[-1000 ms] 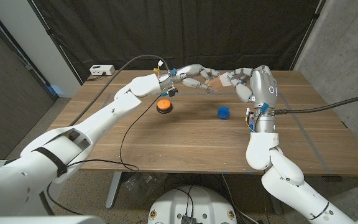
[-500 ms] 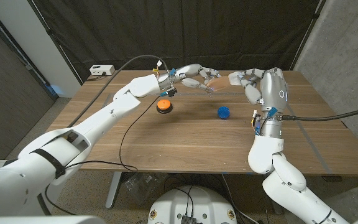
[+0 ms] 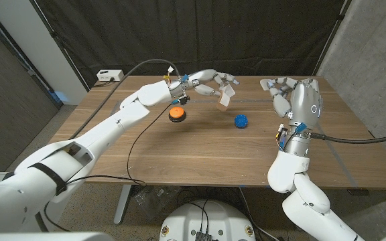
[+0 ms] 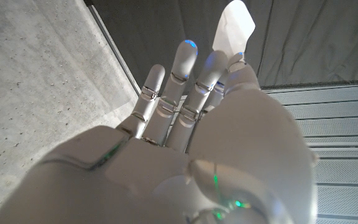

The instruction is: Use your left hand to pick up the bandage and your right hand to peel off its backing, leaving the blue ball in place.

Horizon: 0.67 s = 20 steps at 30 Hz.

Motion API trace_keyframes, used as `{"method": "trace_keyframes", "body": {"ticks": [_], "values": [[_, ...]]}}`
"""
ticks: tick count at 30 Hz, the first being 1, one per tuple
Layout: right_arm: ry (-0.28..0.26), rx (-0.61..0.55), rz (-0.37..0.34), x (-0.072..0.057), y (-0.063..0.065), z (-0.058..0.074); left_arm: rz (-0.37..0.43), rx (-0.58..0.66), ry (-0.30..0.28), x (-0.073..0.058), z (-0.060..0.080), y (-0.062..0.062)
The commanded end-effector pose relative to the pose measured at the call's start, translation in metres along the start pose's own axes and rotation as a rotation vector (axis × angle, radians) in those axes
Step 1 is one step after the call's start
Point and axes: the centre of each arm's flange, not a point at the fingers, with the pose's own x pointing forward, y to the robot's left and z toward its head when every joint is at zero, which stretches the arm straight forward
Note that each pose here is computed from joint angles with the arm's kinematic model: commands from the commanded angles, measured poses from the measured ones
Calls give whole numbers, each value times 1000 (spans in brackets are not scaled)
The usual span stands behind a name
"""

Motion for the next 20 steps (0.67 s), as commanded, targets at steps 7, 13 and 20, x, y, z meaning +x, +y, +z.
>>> {"method": "trace_keyframes", "body": {"ticks": [7, 13, 20], "values": [[17, -80, -128, -10, -14, 17, 208, 268, 31, -45, 10, -4], [-4, -90, -108, -7, -3, 34, 234, 228, 50, -56, -7, -5], [-14, -92, -107, -5, 6, 47, 225, 155, 78, -61, -25, -3]]}}
